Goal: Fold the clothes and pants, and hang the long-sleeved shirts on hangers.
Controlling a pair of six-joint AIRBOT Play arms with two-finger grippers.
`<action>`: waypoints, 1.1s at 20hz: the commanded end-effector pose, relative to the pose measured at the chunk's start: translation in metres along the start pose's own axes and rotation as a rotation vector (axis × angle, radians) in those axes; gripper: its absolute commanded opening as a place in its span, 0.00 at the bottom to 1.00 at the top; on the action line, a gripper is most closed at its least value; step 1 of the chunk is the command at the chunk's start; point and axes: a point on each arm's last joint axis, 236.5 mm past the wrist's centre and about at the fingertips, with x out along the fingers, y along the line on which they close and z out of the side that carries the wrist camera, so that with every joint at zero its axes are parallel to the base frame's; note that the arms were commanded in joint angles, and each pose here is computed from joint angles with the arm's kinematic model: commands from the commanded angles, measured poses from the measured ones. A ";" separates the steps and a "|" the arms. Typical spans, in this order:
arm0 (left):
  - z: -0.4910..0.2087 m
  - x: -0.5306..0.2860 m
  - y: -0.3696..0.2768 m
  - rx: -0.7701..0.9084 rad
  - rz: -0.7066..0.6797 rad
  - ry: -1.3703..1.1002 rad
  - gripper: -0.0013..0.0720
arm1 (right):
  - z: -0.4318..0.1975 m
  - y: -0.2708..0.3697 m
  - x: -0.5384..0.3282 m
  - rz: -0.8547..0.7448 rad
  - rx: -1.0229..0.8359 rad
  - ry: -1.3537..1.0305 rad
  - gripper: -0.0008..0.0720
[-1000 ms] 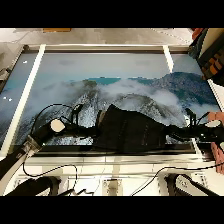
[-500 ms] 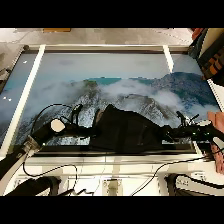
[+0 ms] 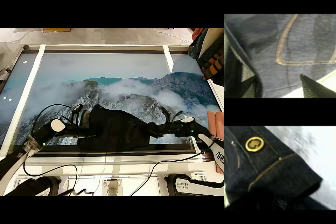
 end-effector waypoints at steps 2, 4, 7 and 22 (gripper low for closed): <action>0.002 0.000 0.001 0.005 0.003 -0.008 0.85 | 0.018 0.044 0.031 0.024 -0.046 -0.074 0.06; 0.009 -0.002 0.005 0.007 0.008 -0.031 0.85 | 0.029 0.061 0.033 0.029 -0.104 -0.090 0.07; 0.029 -0.016 0.012 -0.001 0.012 -0.090 0.85 | 0.066 0.088 0.010 0.047 -0.180 -0.177 0.06; 0.110 -0.174 -0.057 0.297 -0.022 -0.583 0.85 | 0.119 -0.021 -0.483 -0.573 0.145 -1.202 0.07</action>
